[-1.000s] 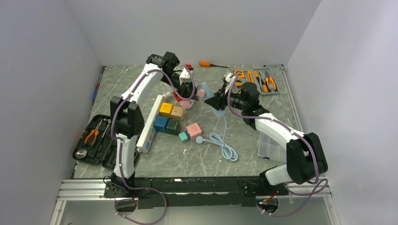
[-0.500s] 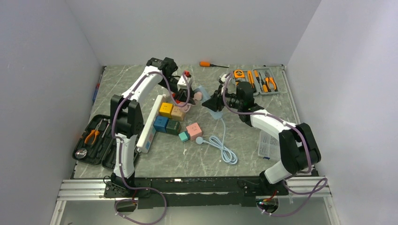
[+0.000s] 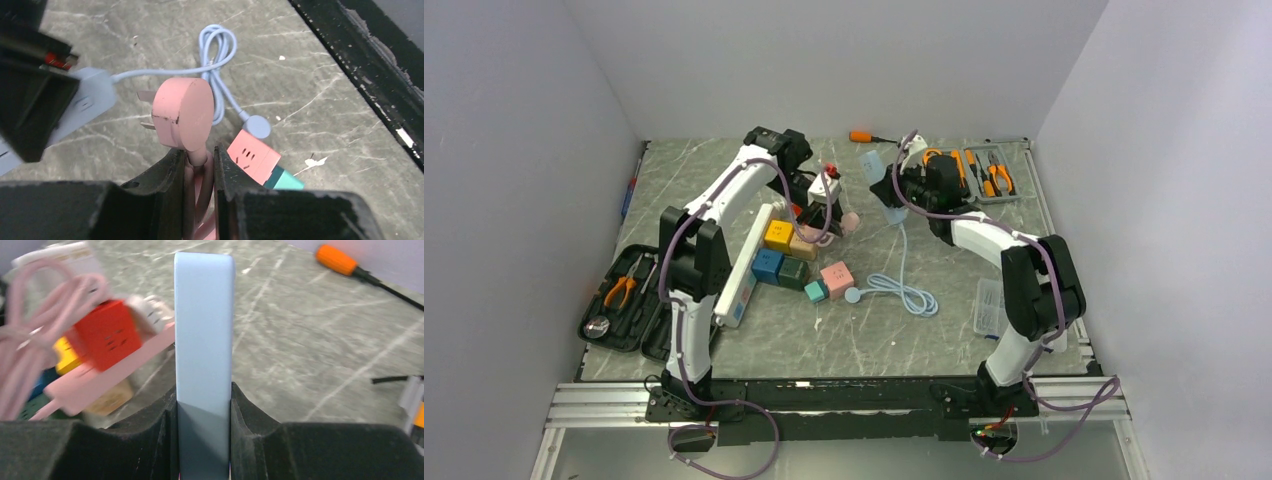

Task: Pull the plug off the socket
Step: Place the plug at the center of the board, then place the socket at the center of the board.

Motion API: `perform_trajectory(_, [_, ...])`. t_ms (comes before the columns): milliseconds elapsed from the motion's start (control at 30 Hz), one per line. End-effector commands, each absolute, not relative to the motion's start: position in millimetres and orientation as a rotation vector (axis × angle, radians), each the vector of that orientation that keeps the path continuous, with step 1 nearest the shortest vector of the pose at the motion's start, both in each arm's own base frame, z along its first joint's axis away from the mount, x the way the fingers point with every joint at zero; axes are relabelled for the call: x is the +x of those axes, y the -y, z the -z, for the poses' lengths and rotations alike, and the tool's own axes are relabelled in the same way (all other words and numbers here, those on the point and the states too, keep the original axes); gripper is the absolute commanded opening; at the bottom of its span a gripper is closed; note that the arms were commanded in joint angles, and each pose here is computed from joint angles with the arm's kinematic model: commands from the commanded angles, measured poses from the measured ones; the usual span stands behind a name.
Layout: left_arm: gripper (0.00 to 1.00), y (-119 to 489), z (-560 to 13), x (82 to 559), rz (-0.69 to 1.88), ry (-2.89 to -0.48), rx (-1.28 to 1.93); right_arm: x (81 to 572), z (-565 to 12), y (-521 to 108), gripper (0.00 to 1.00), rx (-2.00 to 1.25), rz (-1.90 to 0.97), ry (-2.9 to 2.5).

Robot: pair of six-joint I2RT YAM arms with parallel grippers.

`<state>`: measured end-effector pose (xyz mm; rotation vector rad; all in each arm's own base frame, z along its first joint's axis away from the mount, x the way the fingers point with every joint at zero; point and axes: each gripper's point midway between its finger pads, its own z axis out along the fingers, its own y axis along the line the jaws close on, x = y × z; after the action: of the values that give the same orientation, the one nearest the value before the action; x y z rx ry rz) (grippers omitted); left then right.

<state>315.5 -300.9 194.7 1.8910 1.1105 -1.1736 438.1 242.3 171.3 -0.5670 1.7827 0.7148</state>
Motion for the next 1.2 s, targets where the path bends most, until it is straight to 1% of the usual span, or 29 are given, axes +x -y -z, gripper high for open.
perform_trajectory(0, [0.00,309,-240,279,1.293,-1.047,1.822,476,-195,-223,0.00,-0.480,-0.550,-1.707])
perform_trajectory(167, [0.00,311,-230,291,1.273,-1.084,1.844,484,-160,-222,0.00,-0.514,-0.527,-1.798])
perform_trajectory(233, [0.00,315,-223,303,1.249,-1.134,1.842,497,-140,-217,0.00,-0.522,-0.467,-1.872])
perform_trajectory(333, [0.00,318,-200,332,1.114,-1.241,1.844,510,-104,-209,0.00,-0.507,-0.446,-2.031])
perform_trajectory(433, [0.00,313,-177,353,0.949,-1.303,1.861,513,-82,-202,0.00,-0.424,-0.438,-2.139])
perform_trajectory(500, [0.00,314,-169,369,0.854,-1.329,1.846,512,-76,-199,0.18,-0.356,-0.456,-2.170])
perform_trajectory(567, [0.00,315,-162,383,0.782,-1.355,1.830,509,-73,-197,0.27,-0.306,-0.460,-2.185])
perform_trajectory(700, [0.00,319,-148,406,0.684,-1.412,1.823,503,-73,-187,0.54,-0.221,-0.438,-2.187])
perform_trajectory(833, [0.00,333,-134,414,0.621,-1.446,1.837,499,-85,-176,0.74,-0.147,-0.420,-2.176])
perform_trajectory(933, [0.00,345,-122,413,0.587,-1.474,1.846,496,-104,-164,0.79,-0.068,-0.417,-2.147])
perform_trajectory(1000, [0.00,352,-114,415,0.561,-1.500,1.851,488,-122,-158,0.80,-0.022,-0.426,-2.104])
perform_trajectory(1100, [0.00,360,-103,423,0.517,-1.567,1.832,468,-149,-145,0.79,0.070,-0.420,-2.034])
perform_trajectory(1167, [0.00,361,-99,434,0.484,-1.622,1.799,445,-167,-141,0.76,0.116,-0.448,-1.992])
